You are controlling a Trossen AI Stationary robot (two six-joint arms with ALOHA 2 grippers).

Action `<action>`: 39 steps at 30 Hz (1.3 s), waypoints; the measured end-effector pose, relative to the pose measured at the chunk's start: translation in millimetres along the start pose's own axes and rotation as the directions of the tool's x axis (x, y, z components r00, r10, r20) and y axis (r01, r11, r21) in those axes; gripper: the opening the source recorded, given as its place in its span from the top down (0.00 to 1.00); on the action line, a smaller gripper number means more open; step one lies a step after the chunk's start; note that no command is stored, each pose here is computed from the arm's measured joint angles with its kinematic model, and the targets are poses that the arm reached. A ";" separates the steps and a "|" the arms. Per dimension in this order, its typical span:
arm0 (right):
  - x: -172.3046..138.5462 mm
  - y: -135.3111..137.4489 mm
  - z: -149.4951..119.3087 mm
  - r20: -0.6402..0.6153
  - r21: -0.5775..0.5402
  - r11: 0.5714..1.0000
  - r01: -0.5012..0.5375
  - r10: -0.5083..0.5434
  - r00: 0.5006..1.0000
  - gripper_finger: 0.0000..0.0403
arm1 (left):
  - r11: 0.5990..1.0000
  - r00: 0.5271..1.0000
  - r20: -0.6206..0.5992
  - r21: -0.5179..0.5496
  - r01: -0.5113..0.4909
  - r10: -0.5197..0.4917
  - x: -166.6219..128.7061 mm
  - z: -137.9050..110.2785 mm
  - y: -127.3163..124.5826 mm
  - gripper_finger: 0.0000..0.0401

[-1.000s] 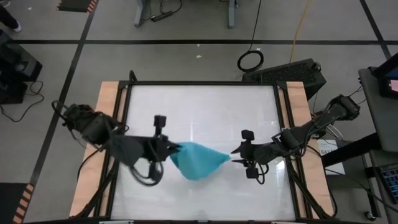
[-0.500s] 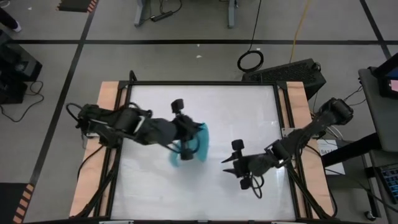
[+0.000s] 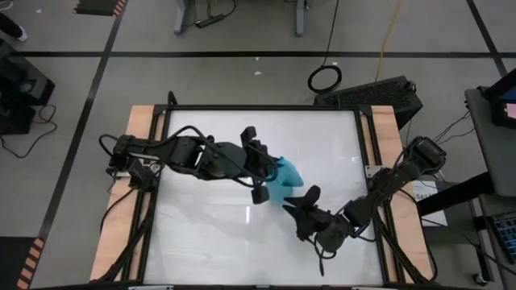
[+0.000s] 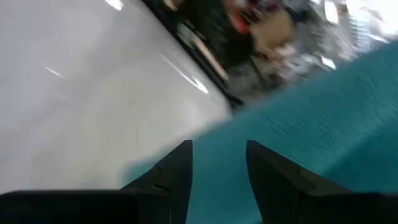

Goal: Roll towel into tight, uniform cylinder
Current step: Roll the blue towel

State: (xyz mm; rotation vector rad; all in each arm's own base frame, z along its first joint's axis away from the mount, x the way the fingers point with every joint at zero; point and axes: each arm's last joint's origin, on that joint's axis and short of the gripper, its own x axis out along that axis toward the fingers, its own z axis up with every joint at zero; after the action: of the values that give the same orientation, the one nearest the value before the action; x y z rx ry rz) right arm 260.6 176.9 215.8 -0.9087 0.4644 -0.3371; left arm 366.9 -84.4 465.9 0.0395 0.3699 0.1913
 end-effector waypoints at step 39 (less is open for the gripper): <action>40.3 1.0 -3.6 0.110 0.371 0.890 -0.266 0.242 0.964 0.65 | 1.000 0.999 0.033 -0.005 -0.009 0.009 -2.7 1.9 -8.4 0.98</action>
State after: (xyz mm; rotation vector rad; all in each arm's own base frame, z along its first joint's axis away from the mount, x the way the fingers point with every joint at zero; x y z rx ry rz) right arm 293.1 156.2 203.4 -0.4660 0.4358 -0.1504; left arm 366.6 -93.2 468.0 0.0394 0.3365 0.1998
